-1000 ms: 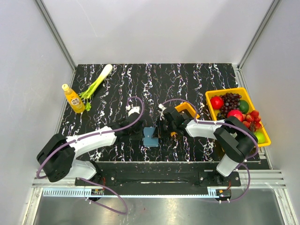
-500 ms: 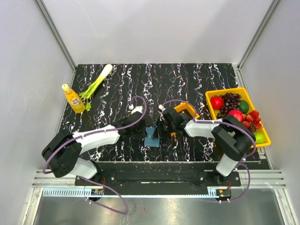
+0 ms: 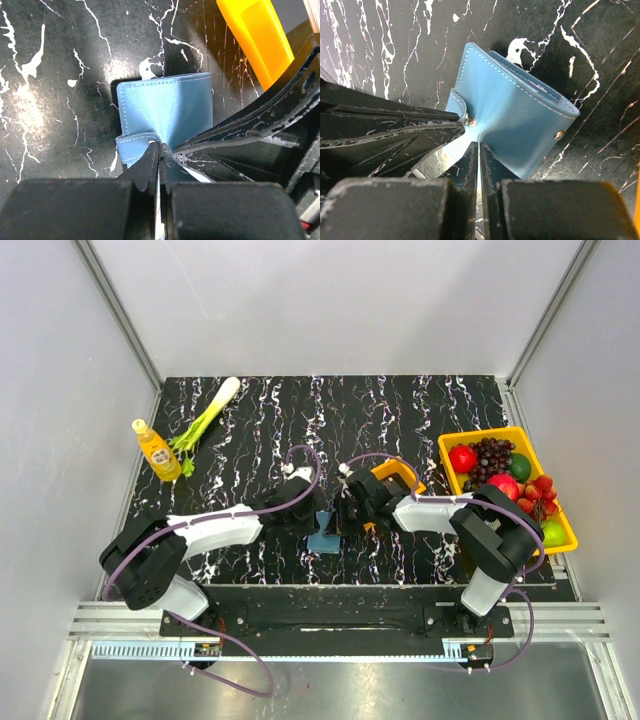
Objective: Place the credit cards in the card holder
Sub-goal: Close the card holder at the center of the board.
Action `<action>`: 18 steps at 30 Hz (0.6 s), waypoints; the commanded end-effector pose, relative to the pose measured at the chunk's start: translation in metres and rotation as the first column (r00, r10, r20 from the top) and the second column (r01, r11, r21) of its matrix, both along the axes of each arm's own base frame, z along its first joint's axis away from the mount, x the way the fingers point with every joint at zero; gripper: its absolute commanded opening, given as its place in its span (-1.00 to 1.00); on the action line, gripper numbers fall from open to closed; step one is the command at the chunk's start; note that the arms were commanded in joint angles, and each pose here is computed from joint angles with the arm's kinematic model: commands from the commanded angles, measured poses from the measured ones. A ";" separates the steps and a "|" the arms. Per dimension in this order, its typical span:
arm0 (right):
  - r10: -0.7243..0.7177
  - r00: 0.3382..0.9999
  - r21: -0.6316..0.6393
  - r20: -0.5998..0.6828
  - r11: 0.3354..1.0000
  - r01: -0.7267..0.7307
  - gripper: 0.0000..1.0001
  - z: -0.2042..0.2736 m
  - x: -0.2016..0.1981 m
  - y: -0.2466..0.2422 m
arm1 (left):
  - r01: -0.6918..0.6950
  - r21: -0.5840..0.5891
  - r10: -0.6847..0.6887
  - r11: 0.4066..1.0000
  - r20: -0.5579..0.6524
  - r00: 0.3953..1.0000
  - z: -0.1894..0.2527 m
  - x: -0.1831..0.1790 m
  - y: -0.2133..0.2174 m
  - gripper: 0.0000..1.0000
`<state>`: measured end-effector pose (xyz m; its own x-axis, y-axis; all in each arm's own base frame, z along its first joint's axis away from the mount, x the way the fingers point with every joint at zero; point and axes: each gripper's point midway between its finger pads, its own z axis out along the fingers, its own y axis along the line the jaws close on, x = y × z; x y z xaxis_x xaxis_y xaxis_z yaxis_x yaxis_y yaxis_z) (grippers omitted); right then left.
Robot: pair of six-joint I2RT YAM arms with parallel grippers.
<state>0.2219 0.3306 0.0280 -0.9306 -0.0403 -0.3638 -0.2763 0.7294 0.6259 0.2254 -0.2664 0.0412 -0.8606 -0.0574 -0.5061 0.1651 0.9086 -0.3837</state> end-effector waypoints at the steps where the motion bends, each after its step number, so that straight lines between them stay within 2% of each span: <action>1: -0.044 0.999 -0.086 0.001 0.995 0.044 -0.82 -0.023 0.006 -0.013 | 0.049 -0.067 -0.048 0.997 0.021 0.999 0.014 0.011 -0.025 -1.00; 9: -0.045 0.999 -0.087 0.004 0.995 0.046 -0.81 -0.022 0.007 -0.013 | 0.050 -0.029 -0.050 0.998 -0.004 0.999 0.007 0.010 -0.022 -1.00; 18: -0.092 0.995 -0.126 0.026 0.987 0.095 -0.82 -0.025 0.013 -0.021 | 0.124 -0.053 -0.124 0.991 -0.001 0.992 0.013 -0.001 -0.024 -1.00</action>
<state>0.2232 0.3303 0.0277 -0.9323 -0.0293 -0.3604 -0.2651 0.7331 0.6263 0.2296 -0.2740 0.0386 -0.8697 -0.0133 -0.4934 0.1964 0.9077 -0.3707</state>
